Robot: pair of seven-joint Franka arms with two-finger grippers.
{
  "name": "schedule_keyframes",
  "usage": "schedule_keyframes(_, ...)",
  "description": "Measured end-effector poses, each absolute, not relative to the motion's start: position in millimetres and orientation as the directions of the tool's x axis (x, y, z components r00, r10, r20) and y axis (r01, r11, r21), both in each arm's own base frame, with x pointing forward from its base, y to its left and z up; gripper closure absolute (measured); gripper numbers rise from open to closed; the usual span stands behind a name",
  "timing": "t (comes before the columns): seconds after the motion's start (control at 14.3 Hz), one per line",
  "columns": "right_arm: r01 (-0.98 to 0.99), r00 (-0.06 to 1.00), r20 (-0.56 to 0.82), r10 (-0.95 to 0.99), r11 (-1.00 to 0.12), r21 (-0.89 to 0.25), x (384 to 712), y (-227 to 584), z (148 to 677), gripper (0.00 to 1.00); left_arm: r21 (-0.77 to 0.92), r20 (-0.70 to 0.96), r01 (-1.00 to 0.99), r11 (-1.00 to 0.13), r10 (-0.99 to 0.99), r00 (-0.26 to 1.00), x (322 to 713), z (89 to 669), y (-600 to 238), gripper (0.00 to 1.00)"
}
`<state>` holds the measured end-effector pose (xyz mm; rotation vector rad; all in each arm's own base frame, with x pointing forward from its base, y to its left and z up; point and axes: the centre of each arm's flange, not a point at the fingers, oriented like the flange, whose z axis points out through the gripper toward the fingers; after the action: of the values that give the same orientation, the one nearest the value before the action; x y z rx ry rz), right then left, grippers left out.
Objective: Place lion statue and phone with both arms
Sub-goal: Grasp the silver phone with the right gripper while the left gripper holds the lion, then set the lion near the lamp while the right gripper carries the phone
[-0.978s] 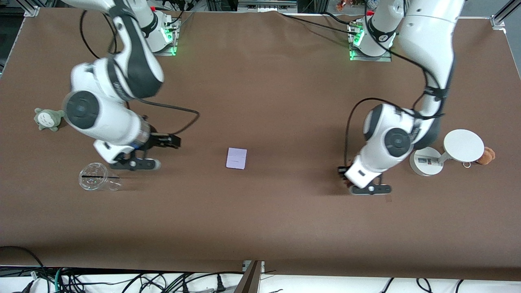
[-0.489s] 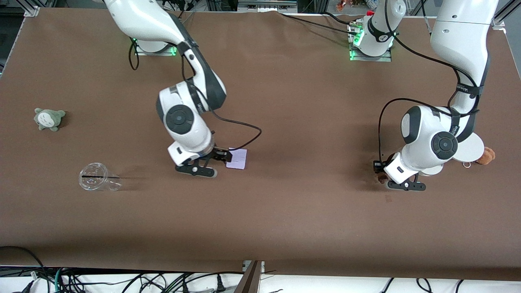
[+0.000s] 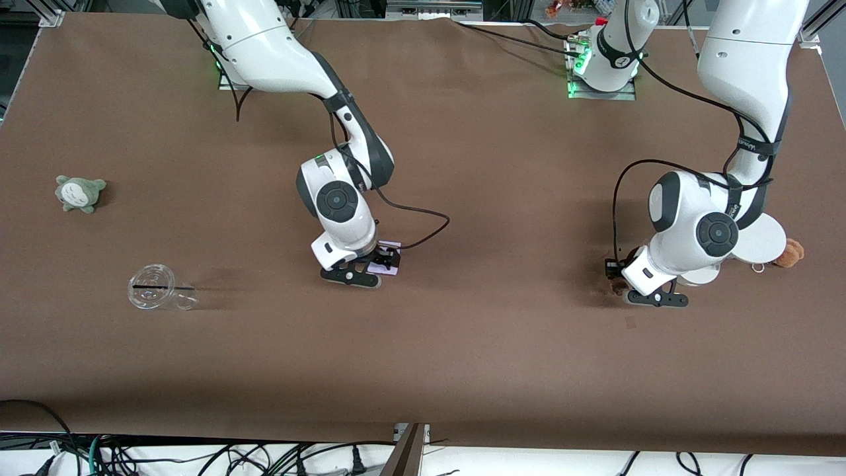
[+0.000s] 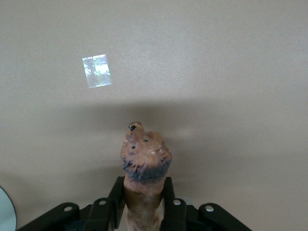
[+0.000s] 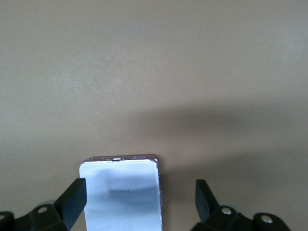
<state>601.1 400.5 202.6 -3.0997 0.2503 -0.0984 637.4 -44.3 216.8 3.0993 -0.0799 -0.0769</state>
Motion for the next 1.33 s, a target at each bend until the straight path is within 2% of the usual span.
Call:
schedule_keyframes(0.84,-0.129,0.988,0.082,-0.132,-0.991,-0.044,590,418,187,0.00,0.042,-0.021,-0.066,-0.997,-0.066,0.998,640,197,-26,0.65)
schedule_keyframes(0.91,-0.127,0.988,0.083,-0.130,-0.991,-0.044,589,419,184,0.00,0.042,-0.020,-0.066,-0.997,-0.067,0.998,640,197,-26,0.60)
schedule_keyframes(1.19,-0.119,0.990,0.078,-0.121,-0.992,-0.036,585,423,175,0.00,0.043,-0.012,-0.067,-0.997,-0.068,0.998,642,200,-26,0.28)
schedule_keyframes(1.26,-0.117,0.990,0.077,-0.120,-0.992,-0.035,584,424,174,0.00,0.045,-0.010,-0.070,-0.997,-0.070,0.997,643,201,-28,0.15)
schedule_keyframes(1.33,-0.116,0.990,0.076,-0.119,-0.993,-0.034,583,424,173,0.08,0.048,-0.005,-0.073,-0.996,-0.074,0.997,644,203,-31,0.06)
